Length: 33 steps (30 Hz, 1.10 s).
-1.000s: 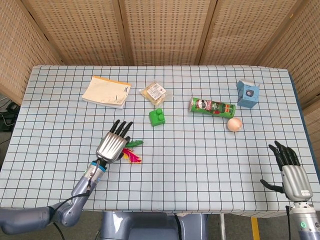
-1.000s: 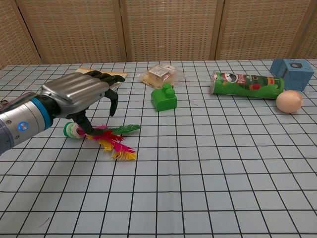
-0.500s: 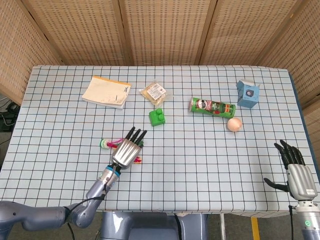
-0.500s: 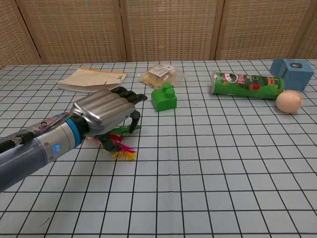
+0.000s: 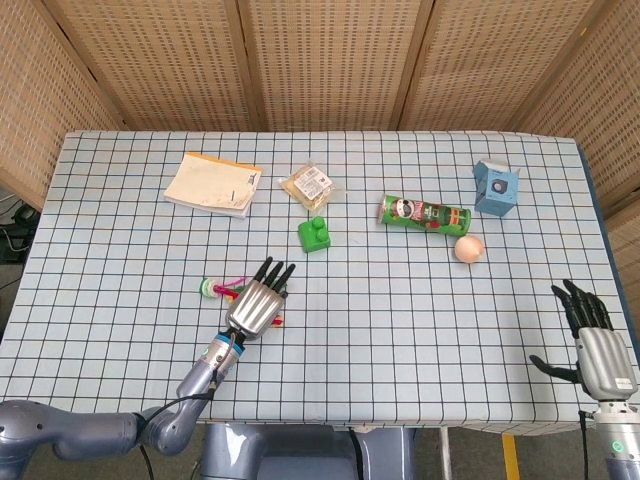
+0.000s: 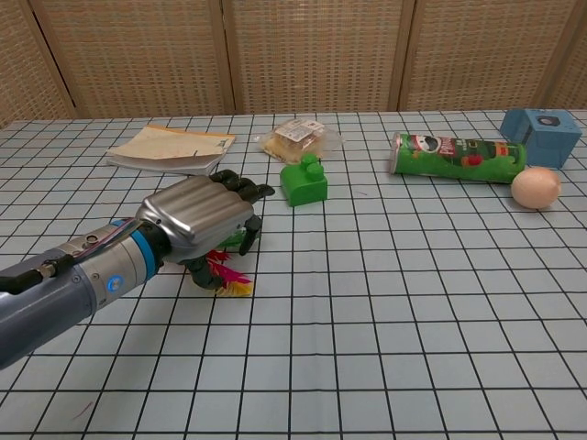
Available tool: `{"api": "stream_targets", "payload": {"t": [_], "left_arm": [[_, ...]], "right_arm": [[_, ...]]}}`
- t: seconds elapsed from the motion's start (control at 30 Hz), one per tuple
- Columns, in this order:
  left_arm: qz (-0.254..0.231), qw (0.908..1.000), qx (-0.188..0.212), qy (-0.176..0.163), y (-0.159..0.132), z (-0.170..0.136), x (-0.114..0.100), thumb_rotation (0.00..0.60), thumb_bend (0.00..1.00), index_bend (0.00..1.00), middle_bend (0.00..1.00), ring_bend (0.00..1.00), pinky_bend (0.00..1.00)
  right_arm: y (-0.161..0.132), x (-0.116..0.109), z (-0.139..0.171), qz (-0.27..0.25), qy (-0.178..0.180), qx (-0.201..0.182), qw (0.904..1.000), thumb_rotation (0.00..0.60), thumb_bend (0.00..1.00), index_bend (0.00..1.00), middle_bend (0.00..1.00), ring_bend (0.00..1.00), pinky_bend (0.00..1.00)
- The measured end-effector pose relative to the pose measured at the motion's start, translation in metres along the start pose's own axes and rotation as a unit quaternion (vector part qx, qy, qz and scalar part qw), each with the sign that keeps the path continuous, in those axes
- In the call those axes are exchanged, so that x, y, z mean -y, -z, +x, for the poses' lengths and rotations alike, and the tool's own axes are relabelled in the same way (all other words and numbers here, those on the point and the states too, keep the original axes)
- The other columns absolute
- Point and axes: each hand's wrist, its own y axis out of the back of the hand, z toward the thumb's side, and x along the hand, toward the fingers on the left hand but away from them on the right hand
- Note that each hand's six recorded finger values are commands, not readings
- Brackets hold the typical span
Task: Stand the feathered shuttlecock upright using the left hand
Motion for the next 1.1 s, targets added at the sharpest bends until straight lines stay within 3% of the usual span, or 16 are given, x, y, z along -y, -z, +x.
{"api": "stream_targets", "payload": {"t": [0.23, 0.77, 1.1], "left_arm": [[-0.003, 0.9999, 0.001, -0.012, 0.007, -0.009, -0.006, 0.600, 0.23, 0.48, 0.00, 0.00, 0.00], [0.001, 0.9999, -0.006, 0.012, 0.006, 0.003, 0.009, 0.600, 0.23, 0.51, 0.00, 0.00, 0.00], [0.001, 0.9998, -0.007, 0.016, 0.000, 0.008, 0.013, 0.600, 0.47, 0.59, 0.00, 0.00, 0.00]], "right_arm": [[0.000, -0.001, 0.000, -0.002, 0.001, 0.000, 1.0000, 0.600, 0.06, 0.06, 0.00, 0.00, 0.00], [0.002, -0.001, -0.001, -0.008, 0.001, 0.005, 1.0000, 0.600, 0.06, 0.06, 0.00, 0.00, 0.00], [0.001, -0.003, -0.001, -0.013, 0.005, 0.003, 0.9999, 0.600, 0.06, 0.06, 0.00, 0.00, 0.00]]}}
